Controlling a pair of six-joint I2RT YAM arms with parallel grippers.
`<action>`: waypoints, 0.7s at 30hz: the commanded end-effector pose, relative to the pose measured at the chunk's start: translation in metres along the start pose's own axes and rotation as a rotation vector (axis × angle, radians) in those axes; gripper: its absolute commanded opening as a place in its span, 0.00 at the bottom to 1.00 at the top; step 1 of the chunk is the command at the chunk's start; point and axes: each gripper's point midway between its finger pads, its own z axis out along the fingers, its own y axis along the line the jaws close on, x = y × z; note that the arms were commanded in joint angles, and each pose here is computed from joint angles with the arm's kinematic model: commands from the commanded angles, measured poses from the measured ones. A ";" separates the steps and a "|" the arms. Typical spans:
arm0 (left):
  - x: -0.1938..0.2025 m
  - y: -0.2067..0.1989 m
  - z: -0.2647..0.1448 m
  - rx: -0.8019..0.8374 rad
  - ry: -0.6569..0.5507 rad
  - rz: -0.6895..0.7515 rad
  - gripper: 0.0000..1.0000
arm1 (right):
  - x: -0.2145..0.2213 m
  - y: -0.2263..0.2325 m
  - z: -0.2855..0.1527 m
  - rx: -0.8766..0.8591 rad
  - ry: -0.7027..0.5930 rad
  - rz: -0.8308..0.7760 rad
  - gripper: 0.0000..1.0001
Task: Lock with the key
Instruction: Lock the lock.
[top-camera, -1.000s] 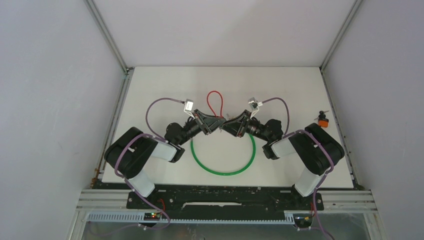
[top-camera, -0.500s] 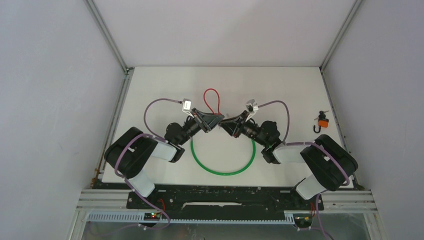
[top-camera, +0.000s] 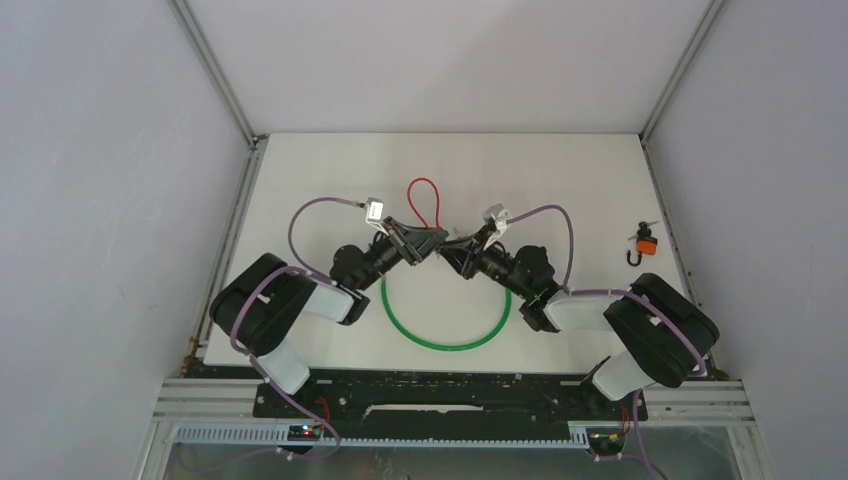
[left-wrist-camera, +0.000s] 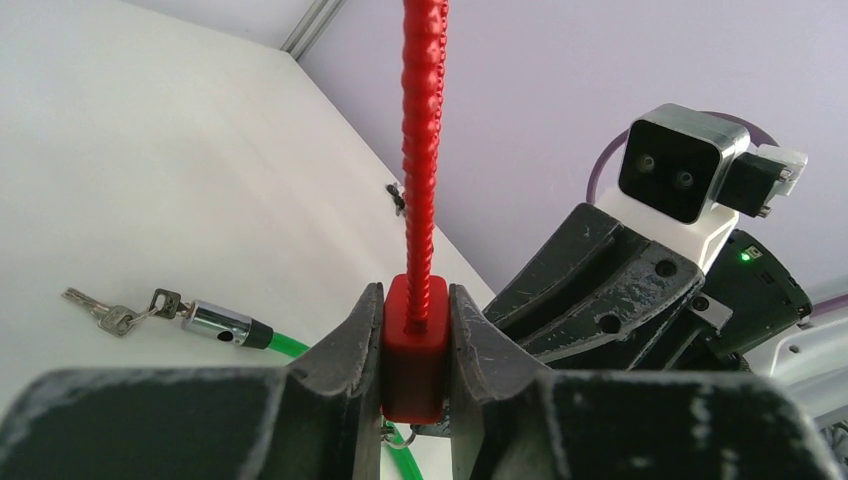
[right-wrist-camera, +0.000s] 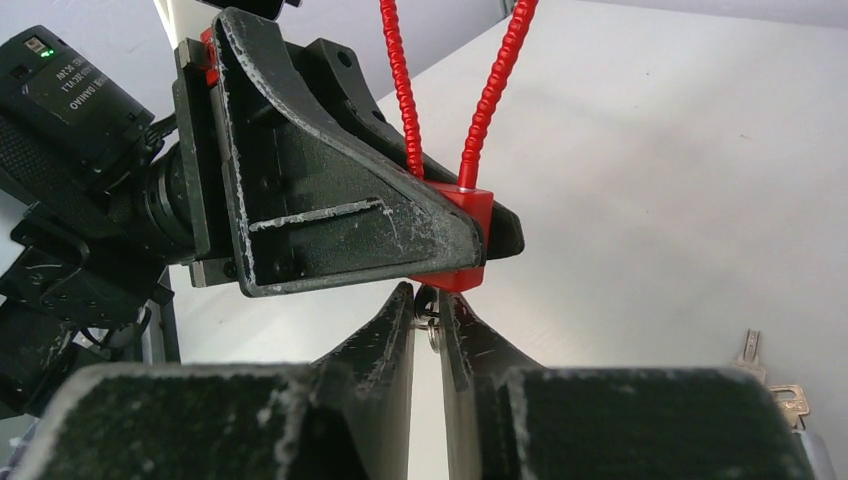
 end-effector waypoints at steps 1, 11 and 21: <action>0.003 -0.060 0.005 0.244 0.044 0.026 0.00 | 0.002 -0.013 0.005 0.046 -0.005 -0.044 0.19; 0.004 -0.061 0.006 0.253 0.051 0.028 0.00 | 0.006 -0.012 0.007 0.031 0.010 -0.035 0.34; -0.015 -0.047 -0.003 0.161 -0.049 0.072 0.00 | -0.004 0.016 -0.005 -0.196 0.007 -0.003 0.47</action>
